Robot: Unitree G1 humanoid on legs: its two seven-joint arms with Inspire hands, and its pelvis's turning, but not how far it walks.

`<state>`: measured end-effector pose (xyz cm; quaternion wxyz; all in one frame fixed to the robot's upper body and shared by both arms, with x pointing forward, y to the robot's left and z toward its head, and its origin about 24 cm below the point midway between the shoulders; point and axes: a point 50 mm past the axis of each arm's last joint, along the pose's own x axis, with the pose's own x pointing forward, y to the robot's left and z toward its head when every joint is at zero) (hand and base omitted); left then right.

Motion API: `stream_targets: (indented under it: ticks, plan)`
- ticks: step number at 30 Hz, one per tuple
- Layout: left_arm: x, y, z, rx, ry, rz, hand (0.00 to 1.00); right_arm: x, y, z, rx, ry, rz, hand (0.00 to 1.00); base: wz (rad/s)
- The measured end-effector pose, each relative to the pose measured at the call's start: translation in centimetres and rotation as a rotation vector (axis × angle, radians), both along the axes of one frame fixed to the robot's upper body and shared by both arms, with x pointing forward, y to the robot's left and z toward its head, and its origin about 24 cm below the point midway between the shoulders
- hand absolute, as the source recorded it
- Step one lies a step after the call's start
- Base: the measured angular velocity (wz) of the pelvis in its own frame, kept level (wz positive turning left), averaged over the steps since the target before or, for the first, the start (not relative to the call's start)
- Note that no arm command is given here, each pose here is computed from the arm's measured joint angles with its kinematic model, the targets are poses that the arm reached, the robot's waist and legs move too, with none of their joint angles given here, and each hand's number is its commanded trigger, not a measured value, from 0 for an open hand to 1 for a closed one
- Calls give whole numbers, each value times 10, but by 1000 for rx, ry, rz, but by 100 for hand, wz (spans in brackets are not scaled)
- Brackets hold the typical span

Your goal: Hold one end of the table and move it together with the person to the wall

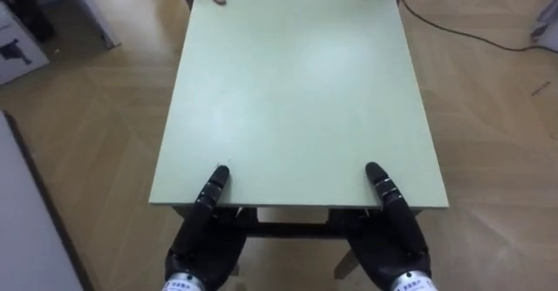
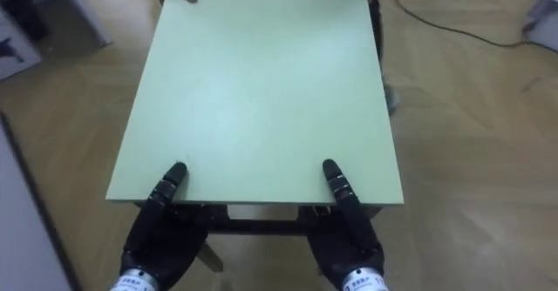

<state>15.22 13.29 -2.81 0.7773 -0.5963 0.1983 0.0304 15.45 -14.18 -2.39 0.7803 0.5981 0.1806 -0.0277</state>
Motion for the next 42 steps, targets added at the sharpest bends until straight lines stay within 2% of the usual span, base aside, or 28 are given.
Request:
stream_targets:
  ticks: [14, 26, 42]
  plan:
    - [2, 7, 2, 55, -27, -1, 100, 1, 4, 0, 25, 7, 5, 100, 45]
    - [8, 3, 6, 17, -47, 21, 100, 11, 2, 6, 5, -30, 10, 100, 48]
    - [8, 2, 0, 32, 20, 15, 100, 13, 0, 4, -29, 26, 8, 100, 23]
